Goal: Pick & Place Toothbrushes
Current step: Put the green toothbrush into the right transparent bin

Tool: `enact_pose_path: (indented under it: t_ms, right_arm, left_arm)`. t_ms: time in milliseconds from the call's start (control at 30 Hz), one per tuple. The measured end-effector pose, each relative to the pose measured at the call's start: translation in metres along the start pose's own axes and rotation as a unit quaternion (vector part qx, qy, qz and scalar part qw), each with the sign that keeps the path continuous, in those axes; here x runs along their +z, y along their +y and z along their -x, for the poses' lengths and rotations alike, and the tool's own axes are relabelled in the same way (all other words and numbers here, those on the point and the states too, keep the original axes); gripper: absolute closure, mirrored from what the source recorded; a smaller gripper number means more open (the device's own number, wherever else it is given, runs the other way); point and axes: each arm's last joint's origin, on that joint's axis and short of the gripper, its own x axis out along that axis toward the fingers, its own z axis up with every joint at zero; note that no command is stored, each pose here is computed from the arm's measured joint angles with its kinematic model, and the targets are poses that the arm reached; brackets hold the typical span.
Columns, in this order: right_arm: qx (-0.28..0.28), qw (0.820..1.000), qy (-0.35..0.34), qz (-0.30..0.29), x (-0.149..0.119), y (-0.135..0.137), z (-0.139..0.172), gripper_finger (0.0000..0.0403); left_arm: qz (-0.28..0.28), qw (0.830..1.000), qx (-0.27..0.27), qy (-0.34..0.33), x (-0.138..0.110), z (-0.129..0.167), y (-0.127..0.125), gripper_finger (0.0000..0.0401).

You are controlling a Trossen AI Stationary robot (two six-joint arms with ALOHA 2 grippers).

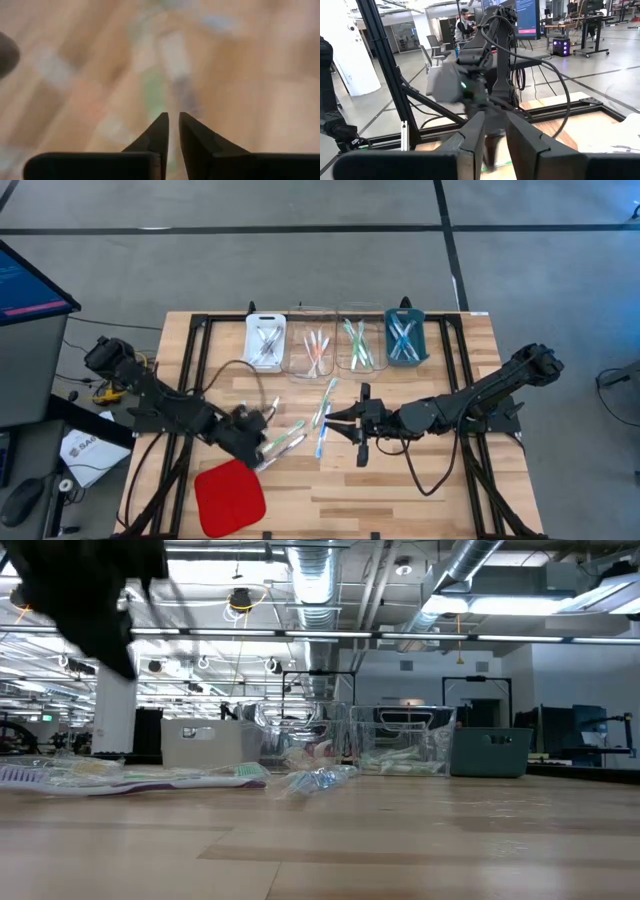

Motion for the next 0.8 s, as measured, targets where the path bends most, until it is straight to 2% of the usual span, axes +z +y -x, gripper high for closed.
enact_pose_path:
  t_ms: [133,267,467,633,800]
  right_arm:
    - [0.000,1.000,-0.002,-0.001,0.000,0.000,0.000,0.0330]
    - [0.000,1.000,-0.002,-0.001,0.000,0.000,0.000,0.0330]
    - [0.000,1.000,-0.002,-0.001,0.000,0.000,0.000,0.0330]
    - [0.000,1.000,-0.001,-0.001,0.000,0.000,0.000,0.0330]
    - [0.000,1.000,-0.001,-0.001,0.000,0.000,0.000,0.0330]
  left_arm:
    - [0.111,0.987,0.105,0.049,-0.006,-0.001,0.024,0.0342]
    - [0.185,0.973,0.123,0.058,-0.001,-0.004,0.033,0.0320]
    - [0.208,0.966,0.117,0.096,0.001,-0.006,0.038,0.0286]
    - [0.214,0.955,0.150,0.141,-0.003,-0.004,0.047,0.0257]
    - [0.228,0.950,0.159,0.143,-0.004,-0.007,0.052,0.0231]
